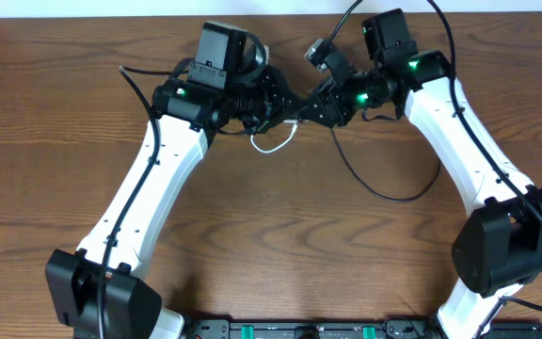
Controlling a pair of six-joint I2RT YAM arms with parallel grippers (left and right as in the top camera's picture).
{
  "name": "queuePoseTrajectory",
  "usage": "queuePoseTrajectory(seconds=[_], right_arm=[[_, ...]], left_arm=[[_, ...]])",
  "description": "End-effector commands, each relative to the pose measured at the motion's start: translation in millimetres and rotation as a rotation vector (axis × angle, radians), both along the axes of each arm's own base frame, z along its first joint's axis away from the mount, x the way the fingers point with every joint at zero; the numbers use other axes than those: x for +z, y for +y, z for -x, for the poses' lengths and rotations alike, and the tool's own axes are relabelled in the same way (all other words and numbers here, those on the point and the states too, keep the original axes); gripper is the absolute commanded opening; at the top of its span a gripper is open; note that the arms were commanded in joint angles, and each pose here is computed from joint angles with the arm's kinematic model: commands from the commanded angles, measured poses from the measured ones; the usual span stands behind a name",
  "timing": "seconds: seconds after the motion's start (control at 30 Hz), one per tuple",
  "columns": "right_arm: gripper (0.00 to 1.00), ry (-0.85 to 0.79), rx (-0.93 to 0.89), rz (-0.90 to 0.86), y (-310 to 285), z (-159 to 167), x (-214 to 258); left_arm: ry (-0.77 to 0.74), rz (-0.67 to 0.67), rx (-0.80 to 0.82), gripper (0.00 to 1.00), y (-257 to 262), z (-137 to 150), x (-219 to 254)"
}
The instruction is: Untangle cables
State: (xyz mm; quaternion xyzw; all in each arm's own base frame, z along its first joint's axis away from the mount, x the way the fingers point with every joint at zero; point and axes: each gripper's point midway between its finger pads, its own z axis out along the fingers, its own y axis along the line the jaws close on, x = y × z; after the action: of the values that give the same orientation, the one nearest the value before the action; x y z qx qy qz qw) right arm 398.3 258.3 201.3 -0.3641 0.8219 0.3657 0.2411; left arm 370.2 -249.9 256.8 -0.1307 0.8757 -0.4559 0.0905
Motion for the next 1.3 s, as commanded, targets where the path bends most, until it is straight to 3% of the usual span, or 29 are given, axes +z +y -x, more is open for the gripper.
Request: queuePoseTrajectory(seconds=[0.0,0.33,0.8,0.97,1.27], right_arm=[[0.44,0.049,0.009,-0.075,17,7,11],[0.18,0.091,-0.122,-0.089,17,-12,15],[0.17,0.108,-0.215,-0.073,13,-24,13],[0.17,0.109,-0.216,-0.073,12,-24,13],[0.17,0.125,-0.256,-0.057,2,-28,10]], left_arm=[[-0.045,0.187,-0.239,0.08,-32,30,31],[-0.185,0.328,-0.446,0.07,-43,51,61],[-0.489,0.594,-0.777,0.07,-46,82,140],[-0.601,0.593,-0.794,0.07,-46,80,152],[-0.626,0.567,-0.723,0.08,-48,66,153]])
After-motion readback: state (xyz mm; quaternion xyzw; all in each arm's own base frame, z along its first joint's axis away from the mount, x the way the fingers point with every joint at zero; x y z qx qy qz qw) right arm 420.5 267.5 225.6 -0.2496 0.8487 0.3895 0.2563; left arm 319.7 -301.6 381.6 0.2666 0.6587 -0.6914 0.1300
